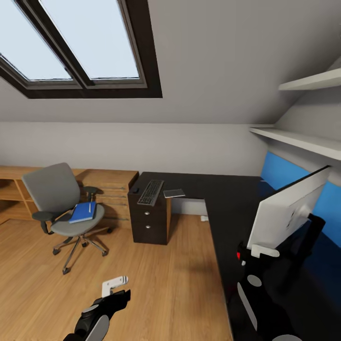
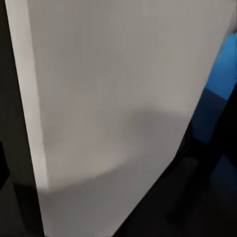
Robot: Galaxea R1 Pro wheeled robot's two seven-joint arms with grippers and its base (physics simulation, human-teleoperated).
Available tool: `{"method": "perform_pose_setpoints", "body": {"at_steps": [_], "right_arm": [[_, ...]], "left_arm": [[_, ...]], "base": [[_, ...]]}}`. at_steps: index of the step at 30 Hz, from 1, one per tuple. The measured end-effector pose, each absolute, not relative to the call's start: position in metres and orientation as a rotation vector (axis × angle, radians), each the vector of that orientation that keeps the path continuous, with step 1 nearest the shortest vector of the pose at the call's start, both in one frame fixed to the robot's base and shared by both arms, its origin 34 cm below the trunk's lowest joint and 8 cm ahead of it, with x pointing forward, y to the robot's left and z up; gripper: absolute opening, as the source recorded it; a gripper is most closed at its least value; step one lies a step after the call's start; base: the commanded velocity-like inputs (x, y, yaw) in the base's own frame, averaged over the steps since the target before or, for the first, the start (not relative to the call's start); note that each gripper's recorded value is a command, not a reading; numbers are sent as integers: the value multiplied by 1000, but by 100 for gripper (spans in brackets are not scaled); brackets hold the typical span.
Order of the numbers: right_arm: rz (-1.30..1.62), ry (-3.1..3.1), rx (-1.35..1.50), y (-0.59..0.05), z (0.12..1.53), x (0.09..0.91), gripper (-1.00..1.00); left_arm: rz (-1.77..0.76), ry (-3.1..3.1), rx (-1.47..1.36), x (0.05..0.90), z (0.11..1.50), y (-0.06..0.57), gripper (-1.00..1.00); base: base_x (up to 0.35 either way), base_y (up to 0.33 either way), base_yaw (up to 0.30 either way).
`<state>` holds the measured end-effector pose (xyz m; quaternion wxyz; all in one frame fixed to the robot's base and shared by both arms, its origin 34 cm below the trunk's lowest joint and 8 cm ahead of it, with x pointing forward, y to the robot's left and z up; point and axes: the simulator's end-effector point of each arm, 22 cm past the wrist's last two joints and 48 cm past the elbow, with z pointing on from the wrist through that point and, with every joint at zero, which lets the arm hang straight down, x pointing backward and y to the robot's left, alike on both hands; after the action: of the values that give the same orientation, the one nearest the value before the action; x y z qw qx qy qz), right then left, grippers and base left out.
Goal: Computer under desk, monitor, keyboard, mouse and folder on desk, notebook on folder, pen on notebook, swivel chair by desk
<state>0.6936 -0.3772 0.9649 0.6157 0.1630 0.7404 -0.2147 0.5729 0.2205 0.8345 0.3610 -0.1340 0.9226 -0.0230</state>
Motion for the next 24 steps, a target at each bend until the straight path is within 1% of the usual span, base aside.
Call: {"method": "perform_pose_setpoints", "body": {"at_steps": [24], "right_arm": [[-493, 1707, 376, -377, 964, 694, 100]], "left_arm": [[-61, 2380, -338, 572, 834, 218, 100]], "base": [[-244, -220, 0]]}}
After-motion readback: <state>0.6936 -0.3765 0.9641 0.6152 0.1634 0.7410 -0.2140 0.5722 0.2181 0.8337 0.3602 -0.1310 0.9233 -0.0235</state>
